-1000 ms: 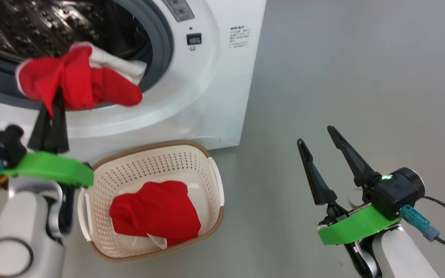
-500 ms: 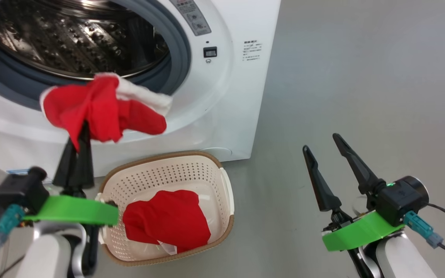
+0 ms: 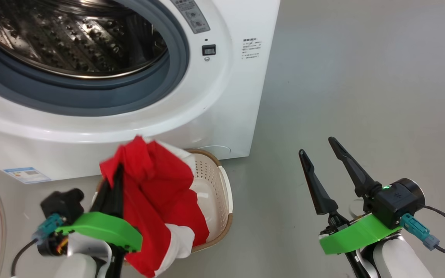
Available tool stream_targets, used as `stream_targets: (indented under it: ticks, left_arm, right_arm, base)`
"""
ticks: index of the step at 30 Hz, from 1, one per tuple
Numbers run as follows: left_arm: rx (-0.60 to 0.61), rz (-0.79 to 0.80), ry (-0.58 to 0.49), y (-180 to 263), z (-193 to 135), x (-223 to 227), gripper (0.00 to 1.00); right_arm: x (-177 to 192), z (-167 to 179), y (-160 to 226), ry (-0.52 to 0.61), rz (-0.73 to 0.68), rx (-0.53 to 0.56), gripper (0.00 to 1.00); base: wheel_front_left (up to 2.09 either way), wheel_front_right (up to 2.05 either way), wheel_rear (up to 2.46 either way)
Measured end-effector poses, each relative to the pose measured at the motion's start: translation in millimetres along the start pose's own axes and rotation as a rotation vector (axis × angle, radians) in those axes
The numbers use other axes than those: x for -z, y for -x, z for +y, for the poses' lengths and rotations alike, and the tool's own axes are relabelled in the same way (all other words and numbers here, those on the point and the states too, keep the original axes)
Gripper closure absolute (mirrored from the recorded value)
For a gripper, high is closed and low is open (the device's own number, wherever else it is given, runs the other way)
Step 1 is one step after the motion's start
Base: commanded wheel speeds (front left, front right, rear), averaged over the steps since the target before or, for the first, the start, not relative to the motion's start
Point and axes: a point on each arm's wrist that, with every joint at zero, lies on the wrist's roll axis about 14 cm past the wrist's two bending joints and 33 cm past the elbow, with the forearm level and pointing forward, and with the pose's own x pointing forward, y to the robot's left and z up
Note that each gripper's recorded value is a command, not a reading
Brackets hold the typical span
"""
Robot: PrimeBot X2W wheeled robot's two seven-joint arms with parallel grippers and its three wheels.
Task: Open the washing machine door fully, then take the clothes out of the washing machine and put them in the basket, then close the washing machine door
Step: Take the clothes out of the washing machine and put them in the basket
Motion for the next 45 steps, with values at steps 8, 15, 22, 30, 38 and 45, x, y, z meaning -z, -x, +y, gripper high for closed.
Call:
stream_targets:
  ticks: [8,15,22,30,38,45]
  left_arm:
    - [-0.042,0.218,0.087,-1.2,8.8,63.8,1.00]
    - [-0.093,0.373,0.080,-9.2,25.6,105.2,1.00]
    - [-0.144,0.524,0.068,-19.9,42.1,144.2,1.00]
    - [-0.153,0.655,0.053,-28.0,48.7,175.9,1.00]
    - [-0.154,0.755,0.041,-24.7,53.1,204.3,1.00]
    - [-0.138,0.812,0.045,-20.2,50.5,219.3,0.85]
  right_arm:
    - [3.2,-5.4,2.7,0.003,0.011,0.016,0.00]
    - [16.7,-12.3,1.9,-0.002,0.046,0.033,0.00]
    - [29.3,-23.3,-9.8,0.001,0.070,0.051,0.00]
    - [47.5,-32.1,-15.7,0.000,0.110,0.065,0.00]
    - [60.3,-41.3,-16.7,0.003,0.140,0.085,0.00]
    - [62.5,-44.2,-19.8,0.002,0.143,0.088,0.00]
  base:
    - [0.00,0.00,0.00]
    - [0.00,0.00,0.00]
    - [0.00,0.00,0.00]
    - [0.00,0.00,0.00]
    - [0.00,0.00,0.00]
    - [0.00,0.00,0.00]
